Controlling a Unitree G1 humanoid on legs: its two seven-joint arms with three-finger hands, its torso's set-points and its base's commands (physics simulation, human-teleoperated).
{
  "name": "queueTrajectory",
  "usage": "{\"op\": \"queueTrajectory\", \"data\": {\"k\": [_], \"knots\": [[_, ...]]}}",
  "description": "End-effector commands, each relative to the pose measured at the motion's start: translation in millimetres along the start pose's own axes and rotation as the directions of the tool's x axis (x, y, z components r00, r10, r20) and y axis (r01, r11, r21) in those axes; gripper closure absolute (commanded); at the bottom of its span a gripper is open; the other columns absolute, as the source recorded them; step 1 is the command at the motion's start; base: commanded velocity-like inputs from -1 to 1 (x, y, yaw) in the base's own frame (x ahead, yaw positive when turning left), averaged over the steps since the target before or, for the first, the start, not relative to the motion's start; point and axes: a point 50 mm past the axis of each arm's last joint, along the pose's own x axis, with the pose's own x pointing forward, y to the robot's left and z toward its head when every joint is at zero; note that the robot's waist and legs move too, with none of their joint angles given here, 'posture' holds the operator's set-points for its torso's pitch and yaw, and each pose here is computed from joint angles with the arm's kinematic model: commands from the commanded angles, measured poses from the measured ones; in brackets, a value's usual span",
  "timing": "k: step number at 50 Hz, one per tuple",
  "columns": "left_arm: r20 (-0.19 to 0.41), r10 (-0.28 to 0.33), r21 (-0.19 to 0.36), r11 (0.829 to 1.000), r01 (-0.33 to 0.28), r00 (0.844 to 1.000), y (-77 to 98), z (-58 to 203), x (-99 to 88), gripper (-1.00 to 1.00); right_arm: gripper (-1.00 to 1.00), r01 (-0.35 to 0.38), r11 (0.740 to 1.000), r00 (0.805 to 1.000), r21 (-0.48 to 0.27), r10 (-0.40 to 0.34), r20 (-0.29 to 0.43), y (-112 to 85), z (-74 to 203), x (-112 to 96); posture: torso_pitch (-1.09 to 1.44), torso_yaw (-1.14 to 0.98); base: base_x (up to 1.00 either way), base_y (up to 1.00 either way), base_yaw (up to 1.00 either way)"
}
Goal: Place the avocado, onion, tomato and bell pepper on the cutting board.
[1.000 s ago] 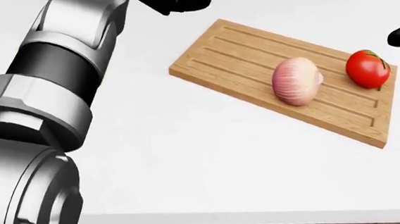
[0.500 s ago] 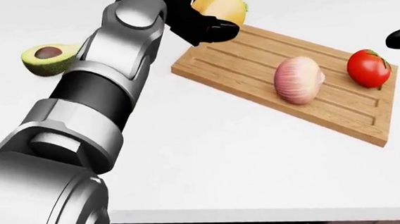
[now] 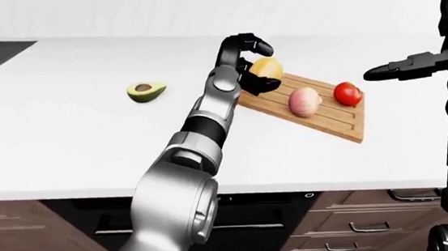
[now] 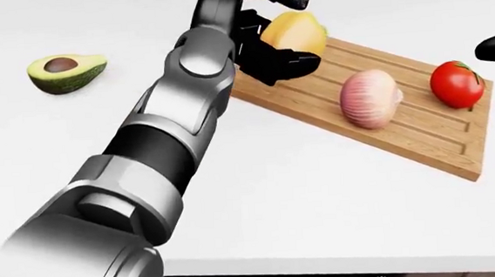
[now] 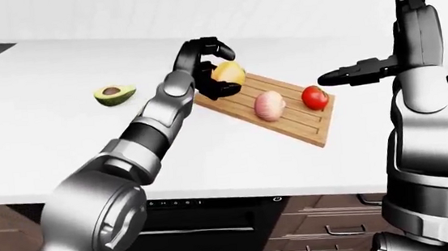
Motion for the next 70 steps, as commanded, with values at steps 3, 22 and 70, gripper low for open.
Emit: {"op": "queueTrajectory", "data": {"k": [3, 22, 70], "knots": [[0.131, 0.033, -0.013, 0.999, -0.032, 0.991, 6.0, 31.4, 0.4, 1.0, -1.0, 0.045, 0.999, 0.996, -0.007, -0.045, 0.083, -10.0, 18.4, 1.3, 0.0, 0.0, 0.0, 0.0, 0.0], [0.119, 0.029, -0.037, 0.999, -0.025, 0.992, -3.7, 21.5, -0.8, 0.97, -1.0, 0.042, 0.999, 0.996, -0.005, -0.041, 0.082, -10.4, 17.3, 0.8, 0.0, 0.0, 0.0, 0.0, 0.0], [0.197, 0.05, -0.11, 0.994, -0.028, 0.979, -2.1, 38.1, -1.7, 1.0, -1.0, 0.033, 0.999, 0.996, -0.004, -0.033, 0.087, -4.6, 18.8, 2.5, 0.01, 0.0, 0.0, 0.0, 0.0]]}}
